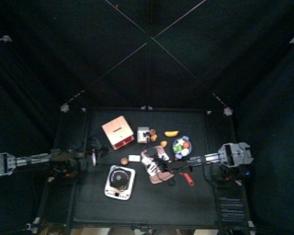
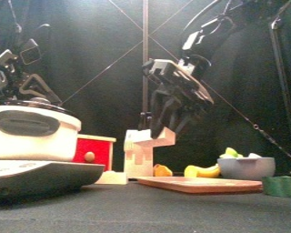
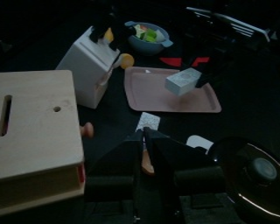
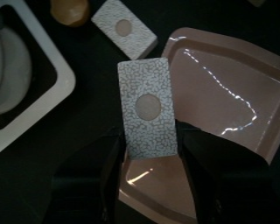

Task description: Place rice on plate and grab rice

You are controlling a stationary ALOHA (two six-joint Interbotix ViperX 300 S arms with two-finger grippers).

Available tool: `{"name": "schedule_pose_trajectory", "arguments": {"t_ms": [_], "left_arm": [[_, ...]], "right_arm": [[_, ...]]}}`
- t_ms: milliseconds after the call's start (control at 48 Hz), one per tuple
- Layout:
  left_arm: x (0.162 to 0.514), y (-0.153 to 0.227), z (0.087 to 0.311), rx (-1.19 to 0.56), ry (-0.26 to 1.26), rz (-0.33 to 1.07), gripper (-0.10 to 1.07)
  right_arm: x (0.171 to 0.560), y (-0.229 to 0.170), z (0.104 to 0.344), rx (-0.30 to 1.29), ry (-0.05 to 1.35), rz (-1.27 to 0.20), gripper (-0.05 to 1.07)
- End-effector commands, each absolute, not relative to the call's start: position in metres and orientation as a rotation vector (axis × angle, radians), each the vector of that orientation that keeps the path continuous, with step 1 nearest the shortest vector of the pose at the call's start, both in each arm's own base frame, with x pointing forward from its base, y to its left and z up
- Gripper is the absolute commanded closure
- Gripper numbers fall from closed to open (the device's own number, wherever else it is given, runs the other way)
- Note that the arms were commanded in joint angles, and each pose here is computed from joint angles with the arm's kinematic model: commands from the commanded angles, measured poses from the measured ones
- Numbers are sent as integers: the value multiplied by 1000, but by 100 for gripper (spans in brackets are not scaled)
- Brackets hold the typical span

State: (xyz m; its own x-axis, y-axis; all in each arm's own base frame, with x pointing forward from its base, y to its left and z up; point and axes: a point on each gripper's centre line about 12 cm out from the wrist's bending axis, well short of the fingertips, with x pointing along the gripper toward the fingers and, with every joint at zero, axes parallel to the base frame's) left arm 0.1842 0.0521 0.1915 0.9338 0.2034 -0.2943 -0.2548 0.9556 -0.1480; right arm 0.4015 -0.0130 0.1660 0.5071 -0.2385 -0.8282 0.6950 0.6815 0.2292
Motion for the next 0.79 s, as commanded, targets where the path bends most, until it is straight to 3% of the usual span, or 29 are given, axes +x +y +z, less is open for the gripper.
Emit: {"name": "schedule_pose_trajectory", "arguments": {"t_ms": [0,312,771], "left_arm": [[187,53,196,-182,269,233,42],[187,53,196,-183,268,231,42],[187,53,196,-182,269,234,42]], "right_arm": [[400,-18,177,629,804,-640,32],[403,-30,156,663,731,-821,32],[417,-29,133,675,763,-913,31]]}}
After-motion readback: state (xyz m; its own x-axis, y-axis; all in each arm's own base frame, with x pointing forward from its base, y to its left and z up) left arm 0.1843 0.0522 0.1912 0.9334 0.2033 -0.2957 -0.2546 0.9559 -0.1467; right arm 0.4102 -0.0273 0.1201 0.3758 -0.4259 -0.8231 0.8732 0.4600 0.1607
